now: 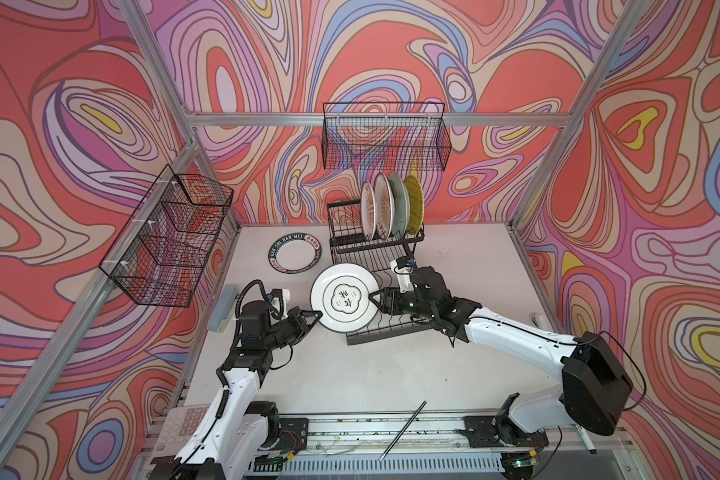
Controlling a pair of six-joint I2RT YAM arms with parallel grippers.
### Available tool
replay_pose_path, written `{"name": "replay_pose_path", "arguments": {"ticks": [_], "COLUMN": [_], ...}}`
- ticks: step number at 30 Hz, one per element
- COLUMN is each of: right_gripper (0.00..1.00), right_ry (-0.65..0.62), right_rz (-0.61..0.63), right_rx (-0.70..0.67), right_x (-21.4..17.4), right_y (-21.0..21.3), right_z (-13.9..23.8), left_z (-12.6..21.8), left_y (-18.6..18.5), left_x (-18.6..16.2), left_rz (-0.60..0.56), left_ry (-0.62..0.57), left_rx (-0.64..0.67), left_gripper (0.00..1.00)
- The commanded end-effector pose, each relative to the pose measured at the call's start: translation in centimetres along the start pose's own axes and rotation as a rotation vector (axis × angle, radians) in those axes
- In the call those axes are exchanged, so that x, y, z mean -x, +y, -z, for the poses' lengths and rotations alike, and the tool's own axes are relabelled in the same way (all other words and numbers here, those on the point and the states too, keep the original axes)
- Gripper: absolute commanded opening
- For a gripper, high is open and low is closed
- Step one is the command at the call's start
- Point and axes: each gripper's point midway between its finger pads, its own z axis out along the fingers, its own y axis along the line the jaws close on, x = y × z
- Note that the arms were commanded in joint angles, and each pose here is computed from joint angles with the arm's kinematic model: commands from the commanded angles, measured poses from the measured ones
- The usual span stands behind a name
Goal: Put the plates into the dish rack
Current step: 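Grasp the plate's edge with the right gripper beside the left gripper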
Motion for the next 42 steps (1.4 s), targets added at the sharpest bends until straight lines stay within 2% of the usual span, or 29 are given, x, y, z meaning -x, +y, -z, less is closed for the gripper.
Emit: {"name": "replay_pose_path", "arguments": {"ticks": [1,8,25,38,41,42], "right_gripper": [0.58,0.52,0.27,0.00,0.00,0.00], "right_ry": [0.003,0.006,0.012,0.021,0.023,0.021], "right_rz": [-0.008,-0.011,-0.023,-0.022,-0.020,-0.019], "right_rx": [0.051,0.071,0.096,0.101,0.101,0.101], "right_x": [0.3,0.3,0.3,0.2,0.2,0.2], "right_y": [0.9,1.2,1.2,1.2,1.2,1.3], "right_z": [-0.4,-0.6,-0.7,-0.7,-0.6,-0.6], "left_z": [0.0,-0.5,-1.2,-1.2,-1.2,-1.2], "left_y": [-1.8,-2.5,-2.6,-2.5,-2.5,-2.5], "left_x": [0.1,-0.6,-1.4,-1.3,-1.2,-1.2], "left_rz": [-0.055,-0.080,-0.107,-0.110,-0.111,-0.109], "left_ry": [0.004,0.050,0.091,0.080,0.079,0.079], "left_rx": [-0.075,-0.074,-0.059,-0.040,-0.032,-0.029], "left_gripper": [0.00,0.00,0.00,0.00,0.00,0.04]}}
